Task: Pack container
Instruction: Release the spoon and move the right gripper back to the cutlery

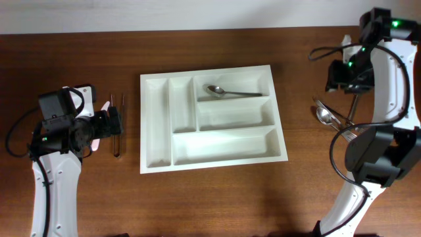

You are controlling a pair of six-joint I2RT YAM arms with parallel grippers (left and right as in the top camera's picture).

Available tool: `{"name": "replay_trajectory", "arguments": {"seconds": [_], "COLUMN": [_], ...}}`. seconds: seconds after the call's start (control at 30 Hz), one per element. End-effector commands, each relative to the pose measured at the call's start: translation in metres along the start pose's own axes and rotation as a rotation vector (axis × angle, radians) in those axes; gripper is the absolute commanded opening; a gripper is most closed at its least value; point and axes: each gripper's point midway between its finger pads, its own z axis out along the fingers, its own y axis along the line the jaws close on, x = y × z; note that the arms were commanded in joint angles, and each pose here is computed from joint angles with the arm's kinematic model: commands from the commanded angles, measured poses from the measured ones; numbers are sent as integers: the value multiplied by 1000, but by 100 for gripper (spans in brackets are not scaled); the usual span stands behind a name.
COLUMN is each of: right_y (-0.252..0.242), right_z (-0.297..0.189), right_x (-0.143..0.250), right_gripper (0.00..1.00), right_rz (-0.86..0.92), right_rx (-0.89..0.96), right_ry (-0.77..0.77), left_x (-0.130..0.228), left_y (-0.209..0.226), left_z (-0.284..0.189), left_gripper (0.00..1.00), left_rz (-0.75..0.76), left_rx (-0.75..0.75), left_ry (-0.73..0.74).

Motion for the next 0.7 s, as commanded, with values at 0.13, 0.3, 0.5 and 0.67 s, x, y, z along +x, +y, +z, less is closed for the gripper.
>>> {"name": "replay_trajectory", "arguments": {"seconds": [0.13, 0.3, 0.5, 0.67], "right_y": [0, -24, -21, -3], "right_z": [59, 80, 96, 106], "right_x": [24, 37, 33, 30], "right_gripper": [48, 44, 40, 41], "right_rz": [24, 43, 39, -8], "right_rx": [119, 309, 342, 344], "right_ry": [140, 181, 154, 135], "left_x": [-8, -8, -8, -8], "left_y": [3, 3, 3, 3], "left_z": [-3, -3, -3, -3], "left_gripper": [99, 99, 99, 99], "left_rz": [14, 14, 14, 14], "left_rx": [-10, -10, -10, -11], "left_ry": [-15, -15, -15, -15]}}
